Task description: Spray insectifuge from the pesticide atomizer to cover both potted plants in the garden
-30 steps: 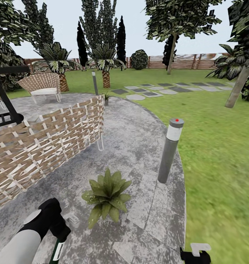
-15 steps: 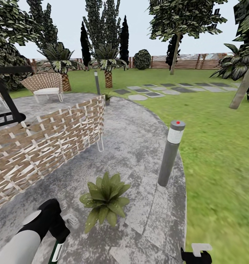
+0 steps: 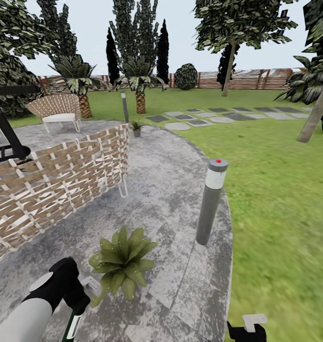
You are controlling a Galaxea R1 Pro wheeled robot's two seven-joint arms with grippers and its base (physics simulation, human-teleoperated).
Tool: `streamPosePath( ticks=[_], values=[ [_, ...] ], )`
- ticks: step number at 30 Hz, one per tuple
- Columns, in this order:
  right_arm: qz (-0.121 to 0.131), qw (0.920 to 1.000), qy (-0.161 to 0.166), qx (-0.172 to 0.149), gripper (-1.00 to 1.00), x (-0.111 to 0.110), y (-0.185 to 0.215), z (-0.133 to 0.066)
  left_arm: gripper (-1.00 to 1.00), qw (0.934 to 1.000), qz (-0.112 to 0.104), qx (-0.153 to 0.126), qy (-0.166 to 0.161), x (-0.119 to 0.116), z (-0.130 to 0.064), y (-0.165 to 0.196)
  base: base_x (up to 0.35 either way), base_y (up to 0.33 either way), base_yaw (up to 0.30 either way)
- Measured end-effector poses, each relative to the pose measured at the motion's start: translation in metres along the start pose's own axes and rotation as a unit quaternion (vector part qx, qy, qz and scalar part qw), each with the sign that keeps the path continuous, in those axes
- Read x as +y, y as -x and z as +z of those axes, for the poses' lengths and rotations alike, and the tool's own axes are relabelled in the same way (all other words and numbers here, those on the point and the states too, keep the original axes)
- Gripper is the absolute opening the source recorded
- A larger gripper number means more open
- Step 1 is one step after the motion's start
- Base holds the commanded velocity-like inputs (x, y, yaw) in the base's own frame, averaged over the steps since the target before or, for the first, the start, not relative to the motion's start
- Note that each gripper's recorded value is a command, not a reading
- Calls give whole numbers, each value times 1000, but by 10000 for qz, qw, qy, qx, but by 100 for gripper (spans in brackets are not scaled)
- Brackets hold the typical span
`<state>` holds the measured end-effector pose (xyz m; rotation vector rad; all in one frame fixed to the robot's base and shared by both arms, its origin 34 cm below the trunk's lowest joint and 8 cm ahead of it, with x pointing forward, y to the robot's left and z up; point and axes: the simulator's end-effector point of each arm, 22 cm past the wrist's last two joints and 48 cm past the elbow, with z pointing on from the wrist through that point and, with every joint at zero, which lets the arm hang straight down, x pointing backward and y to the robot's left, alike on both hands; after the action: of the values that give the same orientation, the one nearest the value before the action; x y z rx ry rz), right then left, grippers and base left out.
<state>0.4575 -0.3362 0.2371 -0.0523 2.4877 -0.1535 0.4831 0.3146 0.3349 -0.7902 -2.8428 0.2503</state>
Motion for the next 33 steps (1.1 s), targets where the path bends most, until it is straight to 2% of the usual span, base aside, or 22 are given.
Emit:
streamPosePath(
  ticks=[7, 12, 17, 24, 29, 33],
  values=[
    [-4, 10000, 4, 32, 100, 0, -3, 0, -100, 10000, -47, -45, -12, 2, 0, 2, -37, -274, 222],
    [-1, 10000, 3, 55, 100, 1, -5, 1, -100, 9993, -299, -191, -132, 3, 0, 2, 52, -274, 210],
    [1, 10000, 3, 59, 100, 1, -6, 1, -100, 9991, -328, -207, -148, 4, 0, 3, -164, -181, 43],
    [6, 10000, -1, 11, 100, 0, -1, 0, -100, 9990, -349, -268, -45, 12, -13, 8, -11, -9, 81],
    [10, 10000, -4, -27, 100, 0, 3, -1, -100, 9978, -560, -346, 31, 17, -34, 26, 0, 0, 85],
    [7, 10000, -7, -54, 100, 0, 5, -1, -100, 9976, -549, -392, -136, 8, -37, 31, 0, 0, 25]
  ],
)
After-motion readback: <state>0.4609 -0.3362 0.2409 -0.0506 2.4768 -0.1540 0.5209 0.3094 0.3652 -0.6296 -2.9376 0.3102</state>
